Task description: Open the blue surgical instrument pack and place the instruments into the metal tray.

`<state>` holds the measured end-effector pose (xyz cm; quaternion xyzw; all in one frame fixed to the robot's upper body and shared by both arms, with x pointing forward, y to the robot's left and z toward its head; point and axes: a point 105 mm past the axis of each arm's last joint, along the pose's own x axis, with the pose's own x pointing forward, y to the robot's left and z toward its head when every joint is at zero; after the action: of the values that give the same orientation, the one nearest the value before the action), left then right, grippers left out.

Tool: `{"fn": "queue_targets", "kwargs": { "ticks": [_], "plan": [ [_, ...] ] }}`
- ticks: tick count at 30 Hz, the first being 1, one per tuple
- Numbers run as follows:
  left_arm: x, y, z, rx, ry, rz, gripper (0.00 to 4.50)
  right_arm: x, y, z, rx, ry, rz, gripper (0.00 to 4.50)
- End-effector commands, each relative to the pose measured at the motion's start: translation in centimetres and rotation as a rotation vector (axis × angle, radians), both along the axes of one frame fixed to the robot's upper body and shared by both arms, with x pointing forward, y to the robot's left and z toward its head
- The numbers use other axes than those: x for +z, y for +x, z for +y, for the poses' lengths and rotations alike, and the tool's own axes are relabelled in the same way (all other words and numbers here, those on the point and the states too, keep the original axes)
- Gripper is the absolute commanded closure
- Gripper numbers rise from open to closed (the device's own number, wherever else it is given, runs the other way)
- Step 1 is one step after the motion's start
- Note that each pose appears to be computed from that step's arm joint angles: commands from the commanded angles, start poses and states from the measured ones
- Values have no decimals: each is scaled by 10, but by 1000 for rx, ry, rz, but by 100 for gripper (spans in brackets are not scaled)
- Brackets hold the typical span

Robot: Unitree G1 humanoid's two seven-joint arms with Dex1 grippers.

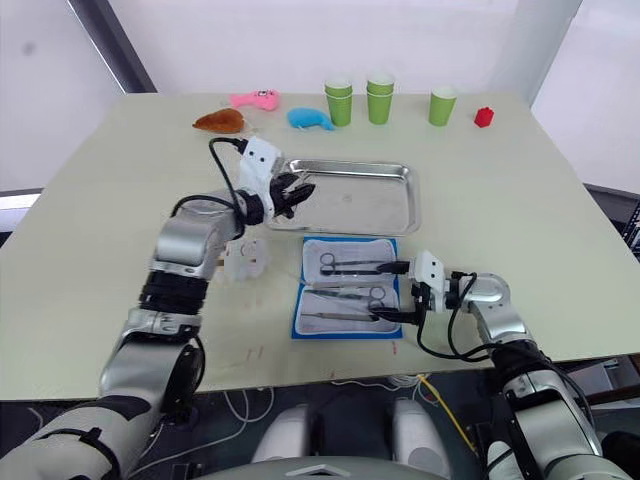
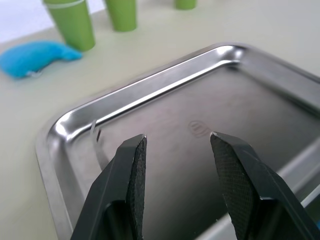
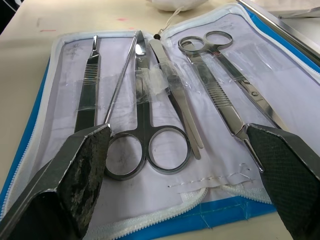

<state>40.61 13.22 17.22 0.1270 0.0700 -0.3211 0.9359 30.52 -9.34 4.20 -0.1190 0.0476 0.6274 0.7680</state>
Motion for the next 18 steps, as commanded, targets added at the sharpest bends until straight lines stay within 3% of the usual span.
{"fn": "queue_targets", "kwargs": {
  "ticks": [1, 6, 10, 16, 17, 18],
  "plan": [
    [13, -27, -4, -227, 60, -65, 238, -61, -22, -17, -46, -165, 204, 0],
    [2, -52, 23, -398, 211, -45, 238, -62, -24, -16, -41, -164, 207, 0],
    [10, -72, 32, -531, 195, -43, 238, -62, -24, -15, -39, -164, 209, 0],
    [9, -104, 61, -739, 288, 3, 238, -62, -24, -16, -35, -166, 211, 0],
    [11, -107, 65, -757, 296, 7, 184, -62, -24, -17, -34, -166, 212, 0],
    [12, -109, 69, -777, 313, 9, 166, -62, -24, -17, -34, -167, 212, 0]
  ]
}}
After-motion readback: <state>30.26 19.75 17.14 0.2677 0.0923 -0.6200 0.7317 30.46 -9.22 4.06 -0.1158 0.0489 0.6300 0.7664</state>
